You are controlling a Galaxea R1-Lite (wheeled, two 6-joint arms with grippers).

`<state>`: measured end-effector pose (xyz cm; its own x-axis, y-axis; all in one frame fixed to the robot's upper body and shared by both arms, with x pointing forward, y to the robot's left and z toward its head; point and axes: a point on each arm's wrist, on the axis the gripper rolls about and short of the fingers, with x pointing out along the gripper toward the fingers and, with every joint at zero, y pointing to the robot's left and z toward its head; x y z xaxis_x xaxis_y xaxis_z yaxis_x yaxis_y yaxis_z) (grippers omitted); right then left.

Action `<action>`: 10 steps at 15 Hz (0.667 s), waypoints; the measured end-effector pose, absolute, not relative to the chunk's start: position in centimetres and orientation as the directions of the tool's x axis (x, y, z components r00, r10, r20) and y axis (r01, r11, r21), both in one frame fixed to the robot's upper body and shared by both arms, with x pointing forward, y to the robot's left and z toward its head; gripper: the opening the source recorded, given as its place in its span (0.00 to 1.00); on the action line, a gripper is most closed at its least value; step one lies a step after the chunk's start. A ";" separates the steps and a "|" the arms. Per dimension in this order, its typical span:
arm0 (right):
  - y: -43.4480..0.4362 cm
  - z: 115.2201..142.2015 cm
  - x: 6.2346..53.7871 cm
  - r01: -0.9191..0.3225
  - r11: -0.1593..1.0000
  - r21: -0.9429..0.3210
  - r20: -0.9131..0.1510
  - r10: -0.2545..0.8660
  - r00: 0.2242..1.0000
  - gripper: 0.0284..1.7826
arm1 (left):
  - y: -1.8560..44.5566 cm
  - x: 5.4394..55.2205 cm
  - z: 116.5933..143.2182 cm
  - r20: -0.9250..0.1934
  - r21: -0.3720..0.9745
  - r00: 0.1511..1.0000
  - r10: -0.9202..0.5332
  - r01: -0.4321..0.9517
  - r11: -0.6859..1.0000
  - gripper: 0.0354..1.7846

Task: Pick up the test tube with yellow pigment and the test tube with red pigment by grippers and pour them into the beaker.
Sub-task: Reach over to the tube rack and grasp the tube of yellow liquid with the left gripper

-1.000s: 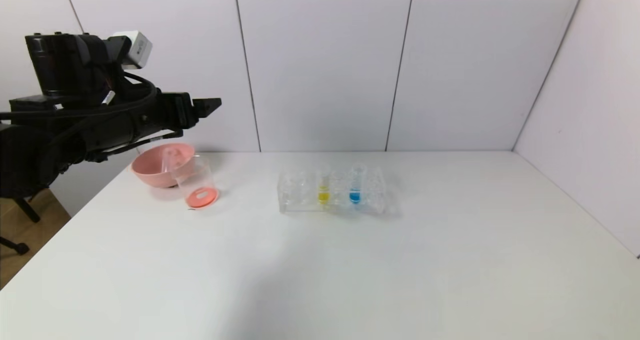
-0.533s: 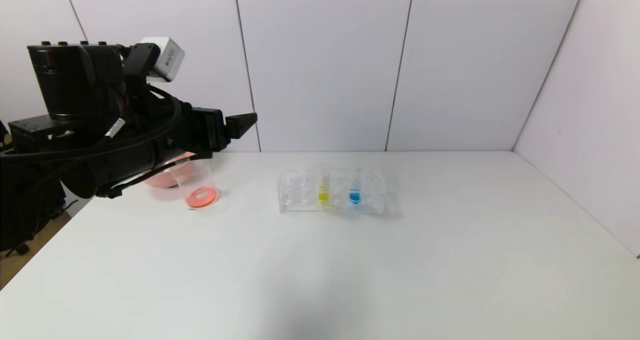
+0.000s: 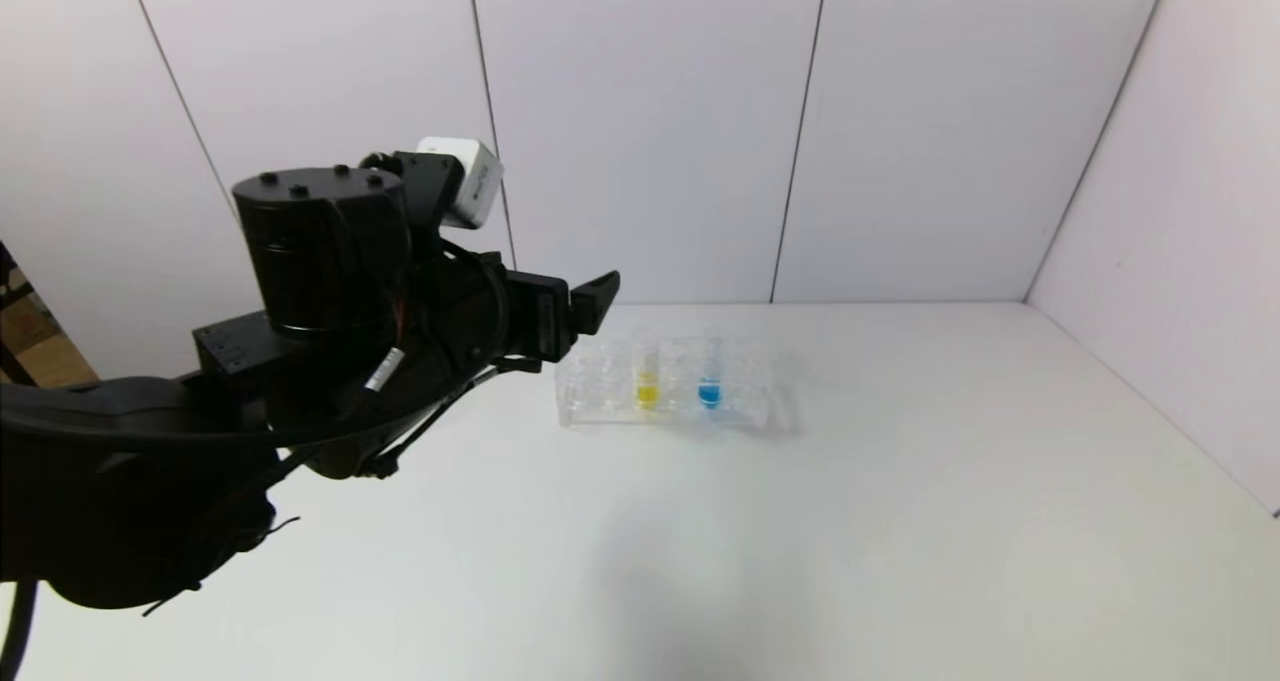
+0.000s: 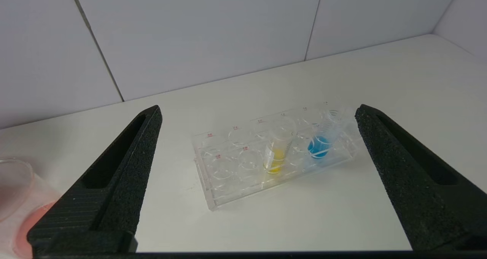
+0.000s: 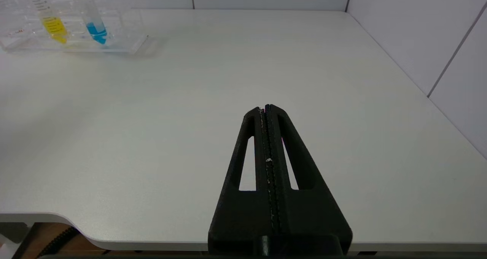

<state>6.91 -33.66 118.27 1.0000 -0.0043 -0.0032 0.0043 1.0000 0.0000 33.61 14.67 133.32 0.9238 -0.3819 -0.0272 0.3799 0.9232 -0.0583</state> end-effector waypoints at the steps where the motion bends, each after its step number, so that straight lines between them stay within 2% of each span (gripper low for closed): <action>1: -33.7 118.3 6.9 0.004 1.000 0.000 -0.003 -0.004 1.000 0.05 | 13.9 33.9 132.7 -0.014 -0.060 0.924 -0.382 0.380 0.923 1.00; 7: -33.7 118.3 6.9 0.004 1.000 0.000 -0.003 -0.004 1.000 0.05 | 9.7 35.6 128.3 0.011 -0.048 0.934 -0.358 0.358 0.933 1.00; 10: -33.7 118.3 6.9 0.004 1.000 0.000 -0.003 -0.004 1.000 0.05 | 8.5 36.6 126.5 -0.011 -0.037 0.941 -0.338 0.337 0.941 1.00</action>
